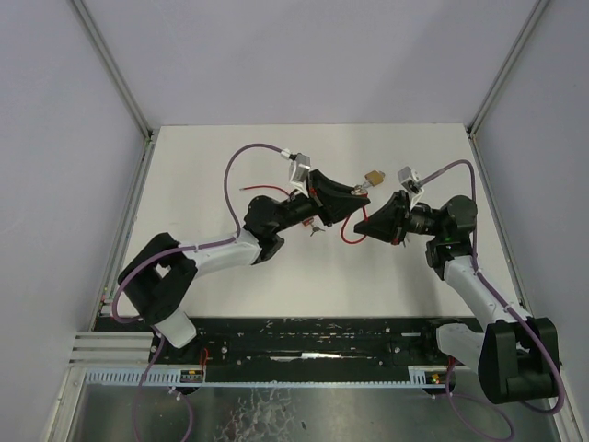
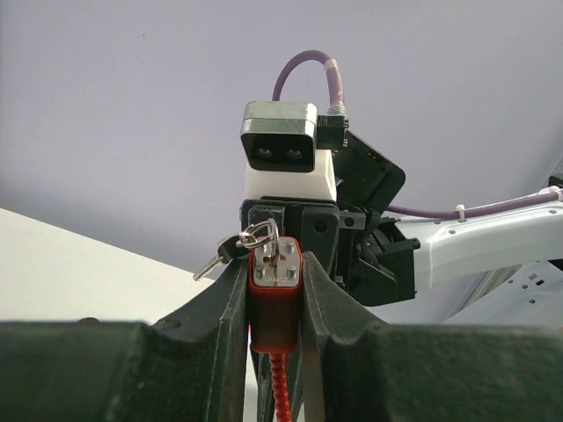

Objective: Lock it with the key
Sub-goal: Lock the lock.

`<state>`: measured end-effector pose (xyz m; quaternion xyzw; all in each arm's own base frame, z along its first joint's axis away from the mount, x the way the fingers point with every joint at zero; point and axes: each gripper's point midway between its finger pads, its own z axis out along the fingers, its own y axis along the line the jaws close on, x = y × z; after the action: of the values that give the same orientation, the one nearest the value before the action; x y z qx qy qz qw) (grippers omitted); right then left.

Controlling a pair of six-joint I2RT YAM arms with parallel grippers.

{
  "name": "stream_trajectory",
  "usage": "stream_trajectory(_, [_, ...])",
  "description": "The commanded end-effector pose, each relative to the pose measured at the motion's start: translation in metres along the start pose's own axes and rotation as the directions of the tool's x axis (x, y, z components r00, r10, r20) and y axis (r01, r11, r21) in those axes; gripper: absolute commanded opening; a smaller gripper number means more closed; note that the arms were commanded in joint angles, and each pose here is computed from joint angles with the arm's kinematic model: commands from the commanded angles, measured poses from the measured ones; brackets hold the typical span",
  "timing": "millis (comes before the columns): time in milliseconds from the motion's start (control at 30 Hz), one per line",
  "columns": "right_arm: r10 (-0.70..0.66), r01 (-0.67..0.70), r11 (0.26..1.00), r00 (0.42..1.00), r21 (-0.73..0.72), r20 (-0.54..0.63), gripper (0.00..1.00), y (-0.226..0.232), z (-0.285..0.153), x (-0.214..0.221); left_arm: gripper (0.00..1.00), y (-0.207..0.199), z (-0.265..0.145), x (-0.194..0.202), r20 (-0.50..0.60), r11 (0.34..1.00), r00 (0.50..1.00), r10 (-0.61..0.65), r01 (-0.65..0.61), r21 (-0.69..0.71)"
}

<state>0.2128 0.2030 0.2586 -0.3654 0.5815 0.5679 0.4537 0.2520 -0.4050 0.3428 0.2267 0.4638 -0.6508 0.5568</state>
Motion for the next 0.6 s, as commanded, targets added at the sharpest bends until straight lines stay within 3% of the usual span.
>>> stream_trajectory(0, [-0.188, 0.188, 0.982, 0.98, 0.003, 0.064, 0.0, 0.015, 0.0, -0.047, 0.0, 0.005, 0.001, 0.058, -0.218, 0.998, 0.974, -0.055, 0.056, -0.005])
stream_trajectory(233, [-0.205, 0.203, 0.979, 0.977, 0.036, 0.065, 0.0, 0.011, -0.006, -0.057, 0.0, 0.002, 0.002, 0.092, -0.346, 0.999, 0.937, -0.048, 0.05, -0.004])
stream_trajectory(433, [-0.169, 0.164, 0.983, 0.984, 0.087, 0.052, 0.0, -0.006, -0.011, -0.052, 0.0, -0.005, -0.009, 0.112, -0.37, 0.995, 0.927, -0.066, 0.088, 0.044])
stream_trajectory(500, [-0.177, 0.177, 0.983, 0.984, 0.048, 0.005, 0.02, -0.003, -0.012, -0.041, 0.0, -0.004, -0.01, 0.108, -0.371, 0.998, 0.928, -0.023, 0.044, 0.049])
stream_trajectory(533, [-0.135, 0.135, 0.991, 0.99, 0.008, -0.039, 0.09, 0.001, -0.013, -0.026, 0.0, -0.002, -0.013, 0.106, -0.381, 0.999, 0.925, -0.001, 0.019, 0.044])
stream_trajectory(567, [-0.138, 0.135, 0.99, 0.987, -0.049, -0.079, 0.27, 0.009, -0.013, -0.011, 0.0, -0.002, -0.015, 0.101, -0.381, 0.999, 0.924, 0.031, -0.013, 0.049])
